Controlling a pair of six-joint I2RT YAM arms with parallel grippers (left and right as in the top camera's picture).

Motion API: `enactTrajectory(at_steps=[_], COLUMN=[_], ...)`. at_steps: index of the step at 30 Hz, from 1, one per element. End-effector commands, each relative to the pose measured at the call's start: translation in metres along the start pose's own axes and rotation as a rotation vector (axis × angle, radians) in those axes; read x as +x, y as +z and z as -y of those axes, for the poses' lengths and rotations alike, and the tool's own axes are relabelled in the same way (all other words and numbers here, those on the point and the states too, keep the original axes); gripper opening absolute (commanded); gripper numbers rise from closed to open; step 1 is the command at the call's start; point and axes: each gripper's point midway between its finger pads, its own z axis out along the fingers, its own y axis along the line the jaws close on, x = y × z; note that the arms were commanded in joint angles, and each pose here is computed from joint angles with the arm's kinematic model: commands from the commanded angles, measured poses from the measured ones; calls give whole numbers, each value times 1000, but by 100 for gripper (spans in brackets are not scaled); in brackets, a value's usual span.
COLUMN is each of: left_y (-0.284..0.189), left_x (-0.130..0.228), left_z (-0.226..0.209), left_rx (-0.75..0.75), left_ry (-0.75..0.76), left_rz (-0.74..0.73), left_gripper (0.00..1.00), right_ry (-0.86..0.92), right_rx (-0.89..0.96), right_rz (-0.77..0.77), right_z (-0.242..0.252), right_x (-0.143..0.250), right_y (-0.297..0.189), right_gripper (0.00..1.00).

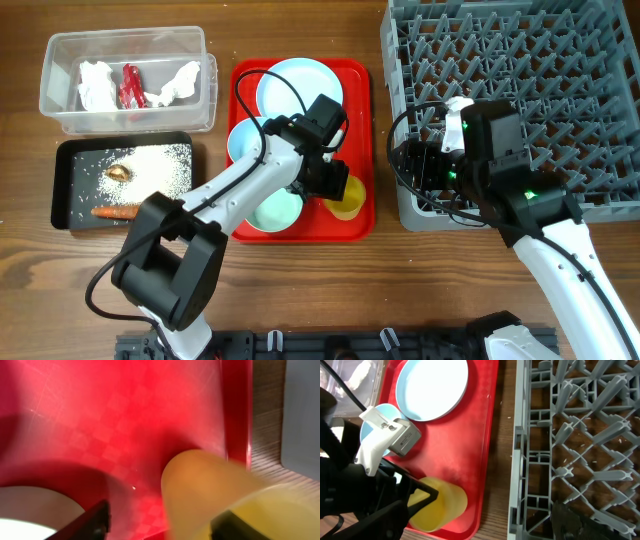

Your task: Sort waste into correct bins and load items into the dishwasher rack

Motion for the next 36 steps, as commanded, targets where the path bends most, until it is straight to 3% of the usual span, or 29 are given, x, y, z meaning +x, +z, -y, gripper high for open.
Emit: enactTrajectory(at_steps=[1, 3, 5, 8, 14, 17, 19, 25, 31, 36], left_y=[4, 4, 4, -26, -180, -206, -207, -216, -225, -224], left_x=[-2, -2, -2, -10, -62, -63, -62, -52, -48, -46], left_z=[-4, -4, -4, 6, -7, -16, -13, 16, 24, 24], left_rx=[-21, -21, -21, 85, 587, 769, 784, 888, 967, 967], left_ry=[-8, -8, -11, -90, -212, -156, -128, 44, 89, 78], left_rz=[3, 3, 3, 3, 249, 280, 282, 286, 284, 273], left_gripper=[44, 28, 4, 4, 4, 4, 4, 4, 4, 4], right_ry=[-20, -20, -20, -18, -24, -68, -120, -216, -275, -338], right_rx=[9, 9, 9, 8, -53, -290, -502, -872, -983, -1026], right_rz=[11, 11, 12, 12, 23, 79, 121, 134, 130, 193], right_z=[1, 1, 1, 1, -11, -54, -88, -136, -146, -153], right_x=[-5, -5, -5, -5, -9, -26, -33, -36, -37, -46], right_y=[-2, -2, -2, -2, -2, -10, -19, -26, -18, -29], right_gripper=[94, 94, 94, 94, 94, 94, 94, 95, 94, 82])
